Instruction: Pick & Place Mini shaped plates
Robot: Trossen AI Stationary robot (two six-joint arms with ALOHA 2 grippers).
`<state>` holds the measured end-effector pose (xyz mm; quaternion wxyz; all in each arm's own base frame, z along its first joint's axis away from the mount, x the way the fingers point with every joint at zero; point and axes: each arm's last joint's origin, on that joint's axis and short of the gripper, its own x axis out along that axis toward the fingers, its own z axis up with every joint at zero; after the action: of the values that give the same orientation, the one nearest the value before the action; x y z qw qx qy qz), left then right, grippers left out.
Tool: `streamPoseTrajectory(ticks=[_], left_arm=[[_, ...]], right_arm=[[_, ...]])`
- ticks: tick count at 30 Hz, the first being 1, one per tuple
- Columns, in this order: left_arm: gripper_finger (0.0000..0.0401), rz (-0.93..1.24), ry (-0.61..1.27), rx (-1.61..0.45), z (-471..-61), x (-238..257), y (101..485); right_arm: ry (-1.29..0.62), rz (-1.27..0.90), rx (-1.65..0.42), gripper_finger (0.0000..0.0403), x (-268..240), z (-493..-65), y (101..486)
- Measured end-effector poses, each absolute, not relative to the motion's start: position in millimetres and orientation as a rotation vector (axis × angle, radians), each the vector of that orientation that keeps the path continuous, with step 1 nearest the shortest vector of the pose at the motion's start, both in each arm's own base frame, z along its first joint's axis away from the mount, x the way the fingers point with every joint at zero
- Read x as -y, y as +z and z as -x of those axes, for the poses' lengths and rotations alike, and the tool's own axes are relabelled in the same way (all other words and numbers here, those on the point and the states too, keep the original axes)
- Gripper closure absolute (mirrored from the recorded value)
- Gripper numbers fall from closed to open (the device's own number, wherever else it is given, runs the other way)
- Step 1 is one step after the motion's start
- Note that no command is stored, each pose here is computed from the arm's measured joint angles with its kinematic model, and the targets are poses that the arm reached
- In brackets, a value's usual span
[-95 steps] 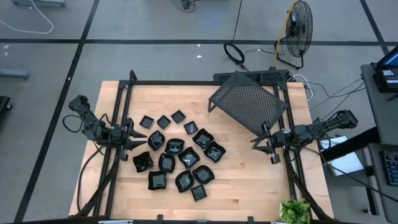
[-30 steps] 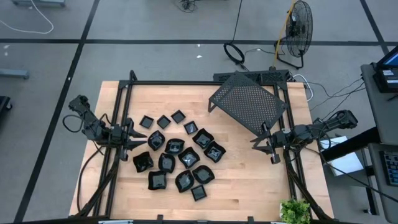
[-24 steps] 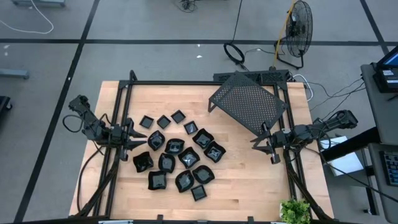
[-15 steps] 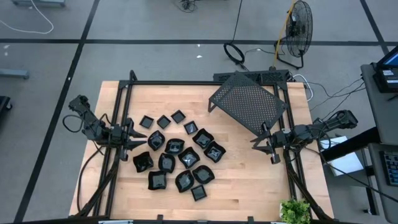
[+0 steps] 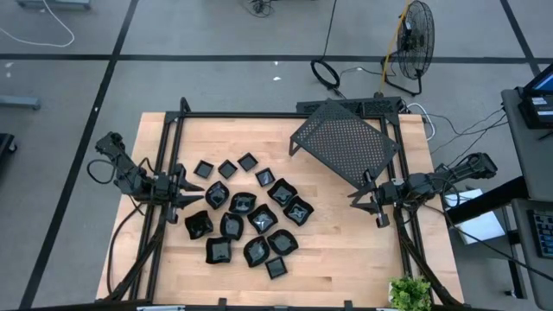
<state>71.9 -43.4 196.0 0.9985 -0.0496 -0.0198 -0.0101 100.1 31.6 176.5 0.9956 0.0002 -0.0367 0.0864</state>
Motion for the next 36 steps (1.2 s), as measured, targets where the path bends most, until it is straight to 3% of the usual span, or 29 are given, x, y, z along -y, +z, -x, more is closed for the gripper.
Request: streamPoseTrajectory(ticks=[31,36], left_arm=[[0.0295,0.102,-0.020,0.043,-71.9,43.4,196.4],[0.0295,0.137,-0.017,0.121,-71.2,42.6,206.0]], right_arm=[[0.173,0.000,0.074,0.0289,-31.6,-100.1,176.5],[0.173,0.000,0.074,0.0289,-31.6,-100.1,176.5]])
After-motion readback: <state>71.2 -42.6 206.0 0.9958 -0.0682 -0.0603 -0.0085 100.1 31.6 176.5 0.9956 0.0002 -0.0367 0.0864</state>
